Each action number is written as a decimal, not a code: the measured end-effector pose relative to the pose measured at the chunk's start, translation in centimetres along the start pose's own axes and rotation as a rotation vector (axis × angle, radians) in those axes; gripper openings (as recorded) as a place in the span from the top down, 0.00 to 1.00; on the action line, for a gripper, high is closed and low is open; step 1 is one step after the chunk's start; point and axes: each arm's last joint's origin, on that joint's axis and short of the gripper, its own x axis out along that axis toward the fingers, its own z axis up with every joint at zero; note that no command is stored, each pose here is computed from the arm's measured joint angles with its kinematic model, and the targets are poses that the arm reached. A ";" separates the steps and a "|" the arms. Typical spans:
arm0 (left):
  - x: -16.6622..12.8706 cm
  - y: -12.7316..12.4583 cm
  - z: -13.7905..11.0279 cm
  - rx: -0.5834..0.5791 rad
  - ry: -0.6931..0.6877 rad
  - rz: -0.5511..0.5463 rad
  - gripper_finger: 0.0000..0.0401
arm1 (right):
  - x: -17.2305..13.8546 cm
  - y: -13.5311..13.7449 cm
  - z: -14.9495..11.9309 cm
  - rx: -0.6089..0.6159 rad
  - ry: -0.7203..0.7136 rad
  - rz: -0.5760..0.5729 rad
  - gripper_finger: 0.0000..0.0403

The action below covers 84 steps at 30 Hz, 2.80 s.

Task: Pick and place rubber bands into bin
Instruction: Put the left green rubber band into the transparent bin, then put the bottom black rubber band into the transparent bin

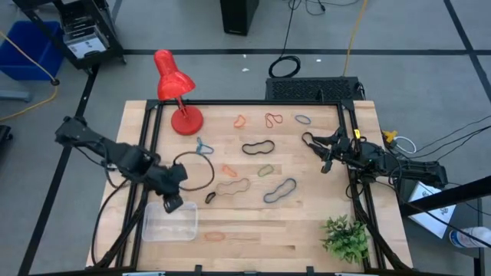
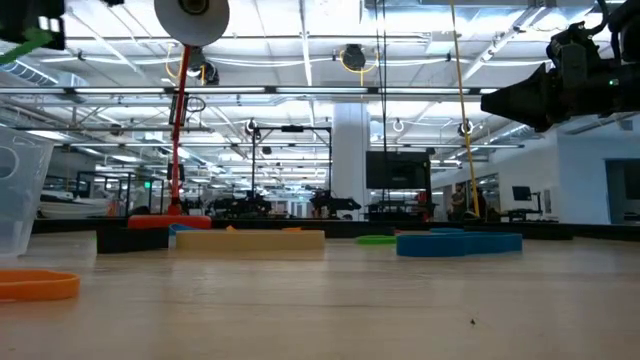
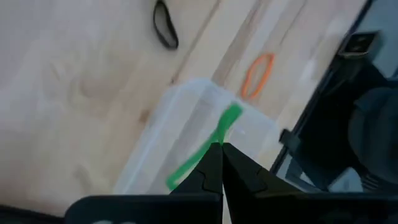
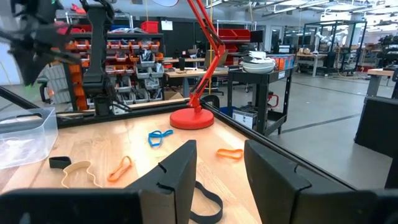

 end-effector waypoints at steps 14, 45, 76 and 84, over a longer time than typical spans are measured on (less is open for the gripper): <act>8.7 -2.3 -2.4 -0.111 0.103 0.318 0.98 | 0.0 0.0 0.0 0.003 -0.001 0.000 0.68; 14.5 -3.5 -2.3 -0.084 0.156 0.337 0.99 | 0.0 0.0 0.0 0.032 -0.002 0.001 0.68; 10.5 -3.1 -1.2 0.004 0.202 0.207 0.86 | 0.0 0.0 0.0 0.027 0.004 0.002 0.68; 4.8 -3.3 -0.9 -0.064 -0.068 -0.006 0.86 | 0.0 0.0 0.3 -0.093 -0.034 0.000 0.68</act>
